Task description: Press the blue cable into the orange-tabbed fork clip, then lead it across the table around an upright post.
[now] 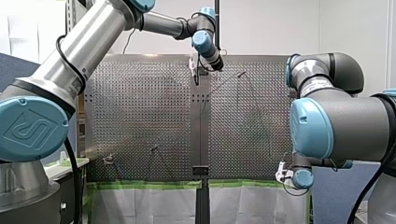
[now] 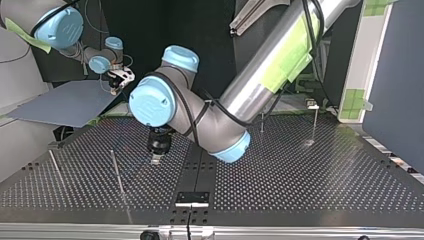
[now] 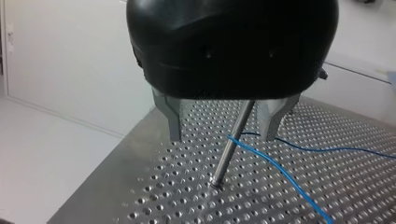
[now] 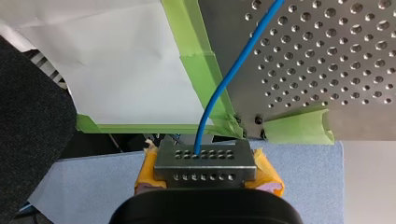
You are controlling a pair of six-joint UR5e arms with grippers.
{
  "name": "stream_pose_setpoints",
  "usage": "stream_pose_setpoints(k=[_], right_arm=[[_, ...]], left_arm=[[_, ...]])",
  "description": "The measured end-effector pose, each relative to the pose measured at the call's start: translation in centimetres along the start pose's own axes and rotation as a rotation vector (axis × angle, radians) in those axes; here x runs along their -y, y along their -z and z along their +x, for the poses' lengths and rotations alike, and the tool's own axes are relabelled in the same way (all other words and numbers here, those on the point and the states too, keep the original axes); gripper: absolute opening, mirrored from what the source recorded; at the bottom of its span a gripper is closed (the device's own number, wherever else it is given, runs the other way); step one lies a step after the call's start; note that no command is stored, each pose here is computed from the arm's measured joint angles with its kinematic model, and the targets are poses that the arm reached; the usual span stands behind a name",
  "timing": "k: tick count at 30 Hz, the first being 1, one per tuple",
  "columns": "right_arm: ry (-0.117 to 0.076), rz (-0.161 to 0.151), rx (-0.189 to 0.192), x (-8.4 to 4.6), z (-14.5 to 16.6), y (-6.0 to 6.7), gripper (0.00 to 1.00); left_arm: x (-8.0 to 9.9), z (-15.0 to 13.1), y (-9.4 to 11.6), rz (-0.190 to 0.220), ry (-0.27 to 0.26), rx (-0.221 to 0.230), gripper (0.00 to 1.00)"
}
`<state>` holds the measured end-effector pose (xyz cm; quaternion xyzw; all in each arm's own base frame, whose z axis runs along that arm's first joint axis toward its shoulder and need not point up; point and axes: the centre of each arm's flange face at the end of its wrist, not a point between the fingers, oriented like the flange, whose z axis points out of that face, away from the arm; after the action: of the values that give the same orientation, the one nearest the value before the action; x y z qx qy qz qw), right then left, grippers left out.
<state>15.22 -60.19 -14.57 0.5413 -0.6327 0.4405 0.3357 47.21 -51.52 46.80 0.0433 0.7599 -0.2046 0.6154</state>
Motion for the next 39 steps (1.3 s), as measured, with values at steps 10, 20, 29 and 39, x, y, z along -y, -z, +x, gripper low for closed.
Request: stream_pose_setpoints(k=[10, 20, 29, 39], right_arm=[[0.005, 0.000, 0.001, 0.0, 0.1, -0.1, 0.00], [0.025, 0.001, -0.001, 0.1, 0.2, -0.1, 0.00], [0.038, 0.003, -0.001, 0.2, 0.1, -0.1, 0.00], [0.040, 0.008, -0.002, 0.5, 0.2, -0.1, 0.00]], left_arm=[[0.2, -1.1, 3.1, -0.045, -0.015, 0.033, 0.86], [-0.6, -3.8, 6.1, -0.025, 0.031, 0.131, 0.86], [-1.2, -5.9, 9.2, 0.007, 0.099, 0.222, 0.86], [-1.2, -7.5, 12.7, 0.113, 0.137, 0.295, 0.86]])
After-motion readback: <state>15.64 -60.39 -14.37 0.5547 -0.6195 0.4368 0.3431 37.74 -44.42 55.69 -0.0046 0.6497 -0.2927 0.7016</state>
